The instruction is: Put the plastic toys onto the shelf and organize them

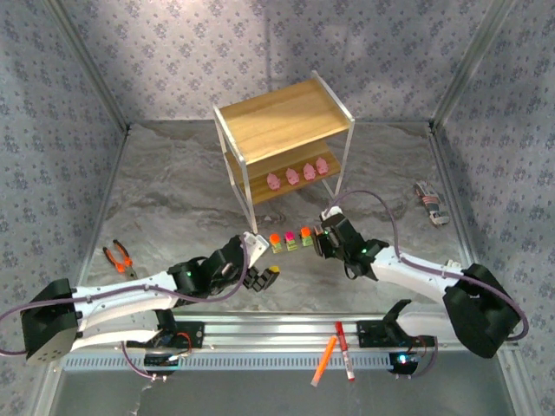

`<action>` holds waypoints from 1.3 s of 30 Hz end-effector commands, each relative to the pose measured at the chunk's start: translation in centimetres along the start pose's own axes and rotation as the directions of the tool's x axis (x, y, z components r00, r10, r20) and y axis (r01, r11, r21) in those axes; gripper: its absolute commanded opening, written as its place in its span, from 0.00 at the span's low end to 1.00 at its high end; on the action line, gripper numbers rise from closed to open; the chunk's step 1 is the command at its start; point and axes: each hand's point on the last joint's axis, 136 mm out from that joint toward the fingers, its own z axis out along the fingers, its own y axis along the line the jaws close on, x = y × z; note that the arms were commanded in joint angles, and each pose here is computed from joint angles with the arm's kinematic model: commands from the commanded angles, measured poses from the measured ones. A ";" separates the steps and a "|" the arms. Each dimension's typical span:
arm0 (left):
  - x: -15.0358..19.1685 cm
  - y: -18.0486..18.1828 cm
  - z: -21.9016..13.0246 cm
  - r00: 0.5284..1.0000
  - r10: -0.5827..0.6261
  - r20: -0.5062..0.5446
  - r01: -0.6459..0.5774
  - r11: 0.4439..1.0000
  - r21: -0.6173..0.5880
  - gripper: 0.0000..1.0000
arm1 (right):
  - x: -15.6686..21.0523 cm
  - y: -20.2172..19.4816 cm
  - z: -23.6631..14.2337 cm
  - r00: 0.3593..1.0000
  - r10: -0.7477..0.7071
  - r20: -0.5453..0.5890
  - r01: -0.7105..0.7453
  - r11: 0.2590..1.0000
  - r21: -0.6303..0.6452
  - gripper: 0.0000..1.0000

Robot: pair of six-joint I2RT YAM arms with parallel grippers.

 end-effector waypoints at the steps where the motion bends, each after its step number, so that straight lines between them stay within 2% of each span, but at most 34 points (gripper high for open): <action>1: -0.9 0.2 -0.4 1.000 0.001 0.019 -0.001 1.000 -0.018 0.98 | -1.6 0.9 0.1 1.000 -0.023 0.019 0.024 0.999 -0.043 0.55; 18: -0.9 1.1 -0.5 0.999 -0.022 0.023 0.024 0.999 -0.049 0.97 | -2.1 0.3 2.1 0.999 -0.016 -0.038 0.014 0.999 -0.032 0.47; 39: -0.8 1.3 -0.4 1.000 -0.026 0.013 0.026 0.998 -0.057 0.97 | -2.0 0.3 3.2 0.998 -0.017 -0.061 0.015 0.999 -0.034 0.45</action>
